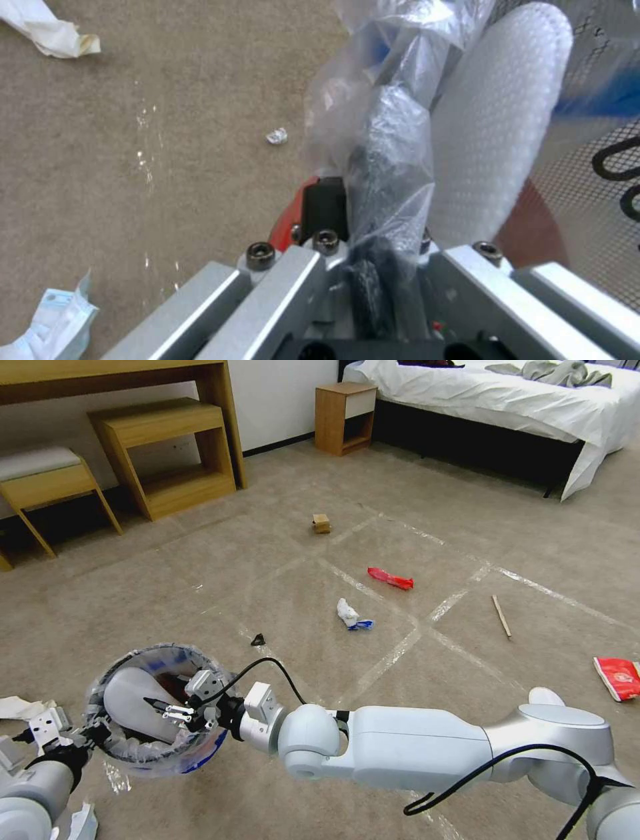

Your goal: Pick up the trash bin and place the garbage on the floor into it.

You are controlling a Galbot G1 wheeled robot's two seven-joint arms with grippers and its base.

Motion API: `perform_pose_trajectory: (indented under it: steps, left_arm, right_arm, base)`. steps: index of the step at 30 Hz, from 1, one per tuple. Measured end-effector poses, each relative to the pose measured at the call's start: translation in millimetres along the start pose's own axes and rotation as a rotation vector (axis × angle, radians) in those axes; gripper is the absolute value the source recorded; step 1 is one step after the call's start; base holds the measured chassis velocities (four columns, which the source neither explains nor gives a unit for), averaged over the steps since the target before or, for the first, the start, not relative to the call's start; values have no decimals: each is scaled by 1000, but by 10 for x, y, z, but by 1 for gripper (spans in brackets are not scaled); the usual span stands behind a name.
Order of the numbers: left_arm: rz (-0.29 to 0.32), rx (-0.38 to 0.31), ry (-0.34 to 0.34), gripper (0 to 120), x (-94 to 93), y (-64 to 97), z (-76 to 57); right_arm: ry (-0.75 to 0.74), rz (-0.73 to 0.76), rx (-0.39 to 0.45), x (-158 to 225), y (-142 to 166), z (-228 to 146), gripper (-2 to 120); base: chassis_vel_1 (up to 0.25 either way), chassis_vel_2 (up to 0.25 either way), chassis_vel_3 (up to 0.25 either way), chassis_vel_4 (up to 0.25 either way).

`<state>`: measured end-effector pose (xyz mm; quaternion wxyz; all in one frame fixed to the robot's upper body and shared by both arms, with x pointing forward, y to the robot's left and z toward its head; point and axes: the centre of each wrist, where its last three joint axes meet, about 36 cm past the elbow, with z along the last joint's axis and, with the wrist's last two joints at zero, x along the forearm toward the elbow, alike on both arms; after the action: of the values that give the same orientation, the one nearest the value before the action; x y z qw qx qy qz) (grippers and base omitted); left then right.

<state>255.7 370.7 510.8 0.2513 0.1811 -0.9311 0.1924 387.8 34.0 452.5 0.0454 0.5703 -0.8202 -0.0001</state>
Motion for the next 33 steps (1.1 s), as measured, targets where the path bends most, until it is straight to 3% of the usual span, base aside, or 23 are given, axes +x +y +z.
perform_pose_trajectory:
  steps: [10,17,24,33]
  left_arm:
    - [-2,1,2,1,-3,1,12]
    - [-5,3,4,1,-10,9,19]
    - [-6,2,1,1,-15,12,12]
    - [-14,0,1,1,-10,27,18]
  right_arm:
    - [-6,-1,0,3,0,14,98]
    - [-76,20,-23,-17,-57,-79,99]
    - [-349,42,-112,-14,-373,-692,100]
    - [-640,84,-89,215,-810,-1376,100]
  base:
    - [0,0,0,0]
    - [0,0,0,0]
    - [0,0,0,0]
    - [0,0,0,0]
